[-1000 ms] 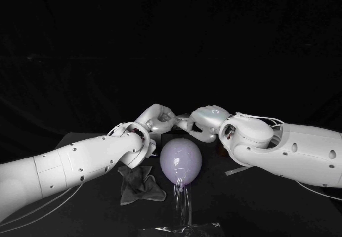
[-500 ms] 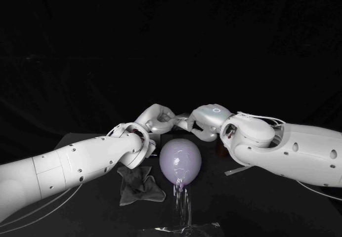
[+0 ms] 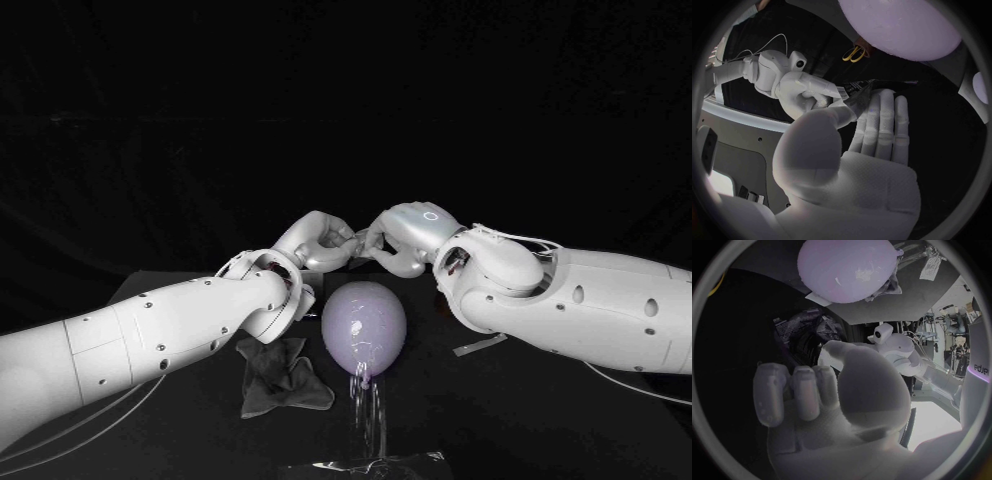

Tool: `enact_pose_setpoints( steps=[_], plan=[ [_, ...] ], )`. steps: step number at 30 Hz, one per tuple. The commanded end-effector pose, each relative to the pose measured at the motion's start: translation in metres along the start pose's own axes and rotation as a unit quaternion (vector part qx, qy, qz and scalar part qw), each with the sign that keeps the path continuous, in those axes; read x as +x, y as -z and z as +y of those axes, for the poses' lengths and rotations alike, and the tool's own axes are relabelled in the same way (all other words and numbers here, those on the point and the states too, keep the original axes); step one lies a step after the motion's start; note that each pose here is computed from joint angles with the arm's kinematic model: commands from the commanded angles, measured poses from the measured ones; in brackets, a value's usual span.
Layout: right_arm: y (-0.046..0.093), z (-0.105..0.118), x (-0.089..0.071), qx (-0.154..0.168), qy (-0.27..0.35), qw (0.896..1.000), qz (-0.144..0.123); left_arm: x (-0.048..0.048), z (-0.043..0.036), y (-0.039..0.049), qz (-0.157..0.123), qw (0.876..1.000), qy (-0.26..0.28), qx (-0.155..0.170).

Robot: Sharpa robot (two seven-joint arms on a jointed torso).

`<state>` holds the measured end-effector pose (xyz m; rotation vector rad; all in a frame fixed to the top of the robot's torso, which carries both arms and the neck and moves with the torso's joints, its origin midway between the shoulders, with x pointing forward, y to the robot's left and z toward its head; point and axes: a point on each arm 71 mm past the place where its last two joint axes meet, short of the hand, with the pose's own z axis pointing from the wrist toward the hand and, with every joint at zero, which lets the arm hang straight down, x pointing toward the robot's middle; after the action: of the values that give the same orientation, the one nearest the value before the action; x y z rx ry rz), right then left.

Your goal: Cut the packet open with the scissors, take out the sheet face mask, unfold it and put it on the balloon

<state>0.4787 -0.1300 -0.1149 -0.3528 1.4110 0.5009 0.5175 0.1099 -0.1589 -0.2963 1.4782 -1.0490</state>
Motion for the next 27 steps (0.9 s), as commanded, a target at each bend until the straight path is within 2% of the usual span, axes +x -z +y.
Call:
enact_pose_setpoints(
  steps=[1,11,19,27],
  plan=[
    [-0.001,-0.001,0.0,0.007,-0.011,1.0,-0.005,0.0006,-0.0039,-0.001,0.003,1.0,-0.001,0.012],
    [-0.006,-0.006,0.004,0.032,0.018,0.999,0.014,0.001,-0.0045,-0.0009,0.004,1.0,0.0,0.013],
    [-0.008,-0.009,0.008,0.04,0.057,0.997,0.043,0.0015,-0.0055,-0.0006,0.004,1.0,0.0,0.015],
    [-0.008,-0.009,0.01,0.042,0.07,0.995,0.053,0.0015,-0.0063,0.0,0.003,1.0,0.001,0.017]
  ],
)
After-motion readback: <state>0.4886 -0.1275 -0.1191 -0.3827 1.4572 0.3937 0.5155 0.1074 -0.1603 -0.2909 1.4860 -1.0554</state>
